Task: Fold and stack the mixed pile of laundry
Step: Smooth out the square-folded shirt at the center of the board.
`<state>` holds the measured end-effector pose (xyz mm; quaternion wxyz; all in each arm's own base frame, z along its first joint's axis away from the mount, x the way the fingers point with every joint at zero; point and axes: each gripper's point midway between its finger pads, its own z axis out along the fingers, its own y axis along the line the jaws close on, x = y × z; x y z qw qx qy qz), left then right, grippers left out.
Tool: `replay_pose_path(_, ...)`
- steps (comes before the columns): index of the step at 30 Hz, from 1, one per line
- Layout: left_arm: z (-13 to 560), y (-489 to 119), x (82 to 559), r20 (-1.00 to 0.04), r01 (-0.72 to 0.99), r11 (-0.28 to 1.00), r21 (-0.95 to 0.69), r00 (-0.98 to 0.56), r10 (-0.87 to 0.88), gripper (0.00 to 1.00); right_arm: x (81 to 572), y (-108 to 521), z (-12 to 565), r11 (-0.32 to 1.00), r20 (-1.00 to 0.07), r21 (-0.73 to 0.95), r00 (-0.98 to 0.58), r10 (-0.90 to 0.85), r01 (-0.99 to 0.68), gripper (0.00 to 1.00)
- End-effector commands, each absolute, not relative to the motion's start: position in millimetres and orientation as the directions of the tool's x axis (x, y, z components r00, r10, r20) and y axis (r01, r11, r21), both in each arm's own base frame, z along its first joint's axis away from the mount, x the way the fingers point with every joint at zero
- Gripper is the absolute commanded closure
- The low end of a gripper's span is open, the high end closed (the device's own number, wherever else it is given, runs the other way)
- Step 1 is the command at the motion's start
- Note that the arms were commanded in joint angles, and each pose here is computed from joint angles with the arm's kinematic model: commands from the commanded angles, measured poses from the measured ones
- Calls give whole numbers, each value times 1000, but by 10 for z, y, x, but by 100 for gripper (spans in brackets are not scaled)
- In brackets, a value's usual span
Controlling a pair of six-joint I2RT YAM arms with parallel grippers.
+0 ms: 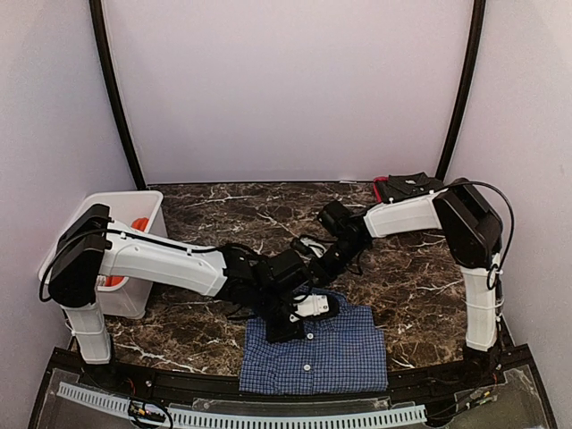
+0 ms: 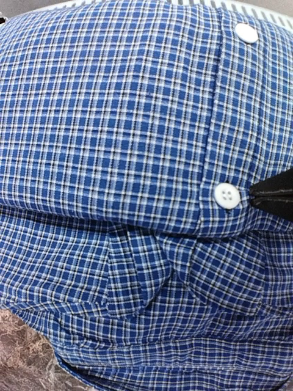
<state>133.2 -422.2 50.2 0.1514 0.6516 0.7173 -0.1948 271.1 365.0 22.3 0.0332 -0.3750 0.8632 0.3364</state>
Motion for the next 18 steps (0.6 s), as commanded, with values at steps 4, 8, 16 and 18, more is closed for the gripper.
replay_pose_path(4, 1074, -4209, 1487, -540, 997, 70, -38, -80, 838, 100, 2606, 3577, -43, 506, -281, 490, -678, -679, -710, 96)
replay_pose_path(8, 1145, -4179, 1599, -548, 997, 80, -3, -69, 834, 100, 2586, 3560, -51, 504, -282, 488, -675, -682, -713, 97)
replay_pose_path(16, 1333, -4056, 2019, -577, 980, 162, 116, -66, 814, 100, 2574, 3570, -60, 495, -286, 491, -670, -685, -717, 98)
replay_pose_path(18, 1376, -4045, 2115, -591, 972, 180, 151, -57, 805, 100, 2572, 3570, -64, 494, -286, 491, -669, -686, -717, 98)
